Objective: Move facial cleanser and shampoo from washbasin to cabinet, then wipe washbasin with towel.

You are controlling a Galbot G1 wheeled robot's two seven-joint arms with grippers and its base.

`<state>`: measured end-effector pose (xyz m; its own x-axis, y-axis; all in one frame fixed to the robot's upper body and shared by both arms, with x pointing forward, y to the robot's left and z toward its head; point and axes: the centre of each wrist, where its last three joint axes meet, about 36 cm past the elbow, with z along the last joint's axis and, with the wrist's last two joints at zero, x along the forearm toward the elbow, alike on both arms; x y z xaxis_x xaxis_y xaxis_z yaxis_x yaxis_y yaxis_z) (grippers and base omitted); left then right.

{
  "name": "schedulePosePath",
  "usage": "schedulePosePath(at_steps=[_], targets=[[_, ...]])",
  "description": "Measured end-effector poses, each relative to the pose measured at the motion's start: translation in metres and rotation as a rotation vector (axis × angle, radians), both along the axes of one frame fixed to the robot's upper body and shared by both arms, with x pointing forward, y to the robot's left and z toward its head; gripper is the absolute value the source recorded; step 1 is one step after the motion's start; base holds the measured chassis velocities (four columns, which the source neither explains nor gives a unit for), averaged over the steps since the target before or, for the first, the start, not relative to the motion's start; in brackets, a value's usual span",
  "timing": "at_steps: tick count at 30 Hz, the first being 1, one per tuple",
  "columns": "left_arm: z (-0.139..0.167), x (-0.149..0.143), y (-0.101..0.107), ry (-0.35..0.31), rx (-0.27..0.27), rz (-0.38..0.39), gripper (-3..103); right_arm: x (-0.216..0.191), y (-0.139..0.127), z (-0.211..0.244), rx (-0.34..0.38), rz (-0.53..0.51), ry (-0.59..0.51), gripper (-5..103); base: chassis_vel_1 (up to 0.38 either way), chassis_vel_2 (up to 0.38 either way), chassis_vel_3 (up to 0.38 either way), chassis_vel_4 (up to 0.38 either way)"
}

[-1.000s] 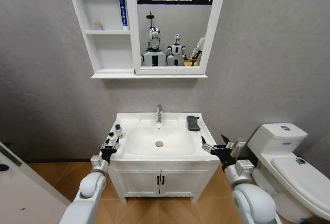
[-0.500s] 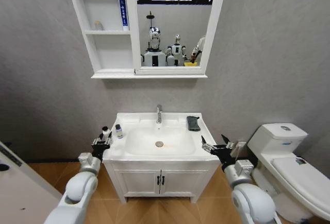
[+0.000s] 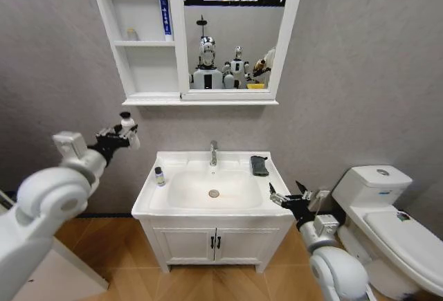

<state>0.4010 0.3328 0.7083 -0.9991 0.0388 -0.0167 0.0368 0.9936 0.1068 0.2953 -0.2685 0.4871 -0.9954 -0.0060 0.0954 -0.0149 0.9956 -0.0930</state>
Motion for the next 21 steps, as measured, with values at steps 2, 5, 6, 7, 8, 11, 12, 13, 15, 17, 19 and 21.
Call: schedulePosePath(at_steps=[2,5,6,7,8,11,12,13,15,17,19,21], targets=[[0.009,0.008,0.005,-0.009,0.002,0.008,41,0.0,0.0,0.0,0.001,0.001,0.001,100,0.0,0.0,0.0,0.0],[0.028,0.026,0.017,-0.029,0.002,0.024,41,0.0,0.001,-0.001,0.001,0.003,0.004,100,0.0,0.0,0.0,0.0],[0.049,0.042,0.024,-0.056,-0.003,0.039,41,0.0,0.001,-0.001,0.0,0.003,0.005,100,0.0,0.0,0.0,0.0],[0.068,0.056,0.026,-0.084,-0.016,0.037,41,0.0,0.001,-0.001,-0.001,0.004,0.006,100,0.0,0.0,0.0,0.0],[0.068,0.056,0.026,-0.084,-0.016,0.037,41,0.0,0.001,-0.001,-0.001,0.004,0.006,100,0.0,0.0,0.0,0.0],[0.083,0.082,0.008,-0.078,-0.034,-0.025,41,0.0,0.0,-0.001,-0.002,0.003,0.007,100,0.0,0.0,0.0,0.0],[0.086,0.093,0.0,-0.073,-0.039,-0.039,41,0.0,-0.001,-0.001,-0.003,0.001,0.007,100,0.0,0.0,0.0,0.0],[0.09,0.104,-0.008,-0.069,-0.046,-0.048,41,-0.001,-0.001,0.0,-0.003,0.0,0.007,100,0.0,0.0,0.0,0.0],[0.095,0.118,-0.013,-0.069,-0.052,-0.043,41,-0.001,-0.002,0.0,-0.003,-0.003,0.008,100,0.0,0.0,0.0,0.0],[0.101,0.132,-0.018,-0.073,-0.056,-0.034,41,-0.002,-0.003,0.0,-0.004,-0.006,0.01,100,0.0,0.0,0.0,0.0],[0.11,0.162,-0.025,-0.085,-0.061,-0.006,41,-0.004,-0.005,0.0,-0.002,-0.012,0.011,100,0.0,0.0,0.0,0.0],[0.113,0.175,-0.028,-0.09,-0.061,0.002,41,-0.005,-0.007,0.0,-0.002,-0.016,0.011,100,0.0,0.0,0.0,0.0]])
